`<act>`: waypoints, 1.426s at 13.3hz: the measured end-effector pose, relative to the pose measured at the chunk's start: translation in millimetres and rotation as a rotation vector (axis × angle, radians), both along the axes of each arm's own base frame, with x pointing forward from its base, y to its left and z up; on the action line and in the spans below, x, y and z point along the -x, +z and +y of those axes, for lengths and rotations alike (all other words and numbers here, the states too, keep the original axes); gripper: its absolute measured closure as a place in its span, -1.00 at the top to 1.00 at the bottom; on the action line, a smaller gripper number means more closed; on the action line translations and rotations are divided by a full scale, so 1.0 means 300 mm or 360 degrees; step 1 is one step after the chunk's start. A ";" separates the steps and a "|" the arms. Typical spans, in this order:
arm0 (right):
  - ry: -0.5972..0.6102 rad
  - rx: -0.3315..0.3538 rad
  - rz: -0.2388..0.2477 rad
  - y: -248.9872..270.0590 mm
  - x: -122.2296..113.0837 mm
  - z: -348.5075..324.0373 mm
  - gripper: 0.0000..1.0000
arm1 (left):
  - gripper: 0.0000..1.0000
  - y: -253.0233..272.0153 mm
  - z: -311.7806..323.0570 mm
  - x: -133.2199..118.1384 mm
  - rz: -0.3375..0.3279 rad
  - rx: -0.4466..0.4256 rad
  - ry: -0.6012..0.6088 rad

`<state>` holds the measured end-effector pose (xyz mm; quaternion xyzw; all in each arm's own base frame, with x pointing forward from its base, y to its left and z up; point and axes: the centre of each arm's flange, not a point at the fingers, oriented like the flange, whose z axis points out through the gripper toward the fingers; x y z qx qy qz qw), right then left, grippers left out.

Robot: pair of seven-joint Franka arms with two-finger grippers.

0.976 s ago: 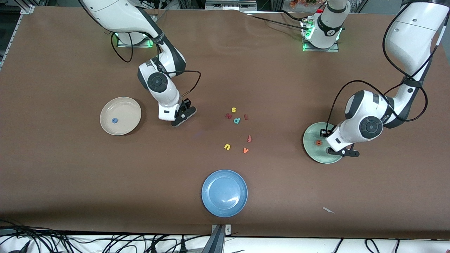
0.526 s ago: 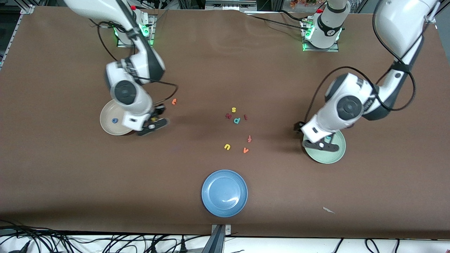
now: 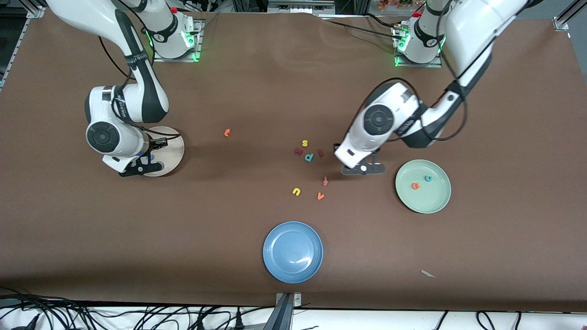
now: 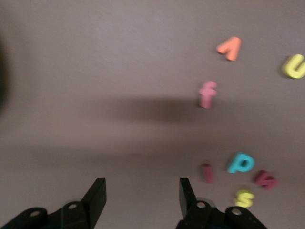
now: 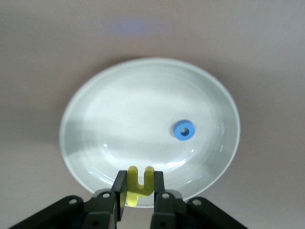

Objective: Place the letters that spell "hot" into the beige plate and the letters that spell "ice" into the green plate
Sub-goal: 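Release the yellow u on the beige plate while the left gripper reaches letters, then grasp the red l with the left gripper while the right gripper grasps orange letter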

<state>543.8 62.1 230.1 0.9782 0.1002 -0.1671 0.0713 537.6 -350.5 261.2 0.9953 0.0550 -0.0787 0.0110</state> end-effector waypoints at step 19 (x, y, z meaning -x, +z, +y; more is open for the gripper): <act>-0.0874 0.0035 -0.0228 0.073 0.171 0.668 0.66 | -0.80 -0.289 -0.173 0.083 0.0032 0.0053 0.0216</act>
